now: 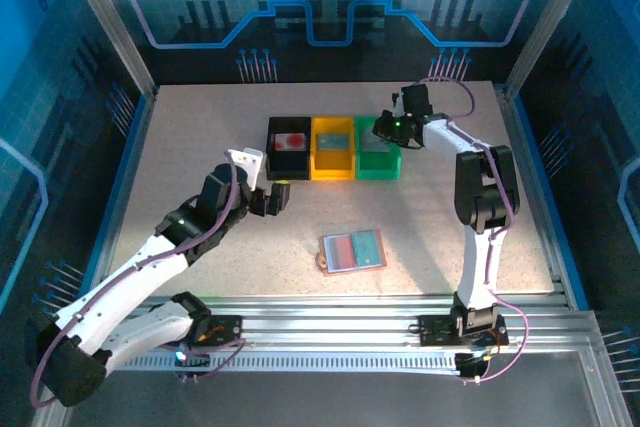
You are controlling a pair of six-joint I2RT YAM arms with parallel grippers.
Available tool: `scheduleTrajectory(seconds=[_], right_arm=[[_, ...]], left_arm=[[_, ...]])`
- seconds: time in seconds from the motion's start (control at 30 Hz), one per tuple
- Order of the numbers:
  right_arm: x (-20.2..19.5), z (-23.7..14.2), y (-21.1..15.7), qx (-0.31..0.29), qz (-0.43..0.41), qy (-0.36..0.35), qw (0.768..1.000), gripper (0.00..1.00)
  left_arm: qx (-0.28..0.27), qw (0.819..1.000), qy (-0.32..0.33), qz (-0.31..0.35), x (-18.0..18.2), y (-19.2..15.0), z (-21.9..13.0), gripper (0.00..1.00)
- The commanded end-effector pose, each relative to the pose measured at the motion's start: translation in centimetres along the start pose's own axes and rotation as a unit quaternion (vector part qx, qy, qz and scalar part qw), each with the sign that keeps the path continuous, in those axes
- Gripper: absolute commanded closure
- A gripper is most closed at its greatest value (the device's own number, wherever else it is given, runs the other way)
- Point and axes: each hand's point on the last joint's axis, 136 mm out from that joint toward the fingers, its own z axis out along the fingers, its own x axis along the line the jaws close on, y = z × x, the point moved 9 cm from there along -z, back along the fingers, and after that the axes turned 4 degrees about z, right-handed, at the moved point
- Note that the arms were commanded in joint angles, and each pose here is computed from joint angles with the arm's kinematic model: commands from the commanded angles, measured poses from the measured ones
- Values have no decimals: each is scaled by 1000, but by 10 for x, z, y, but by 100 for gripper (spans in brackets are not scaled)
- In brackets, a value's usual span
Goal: Take the credit cards out of the card holder
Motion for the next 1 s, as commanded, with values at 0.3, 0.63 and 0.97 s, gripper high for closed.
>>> scheduleTrajectory(seconds=[0.3,0.63,0.97], right_arm=[[-8,12,9,-2,17,11,1000,100],[-5,9,12,-2,6,10,1000,93],[-3,5,14,-2,-1,5,1000,84]], left_arm=[[-5,1000,2,6,0,5,2,1],[-1,1000,1,6,0,5,3,1],[1,1000,-1,6,-1,5,3,1]])
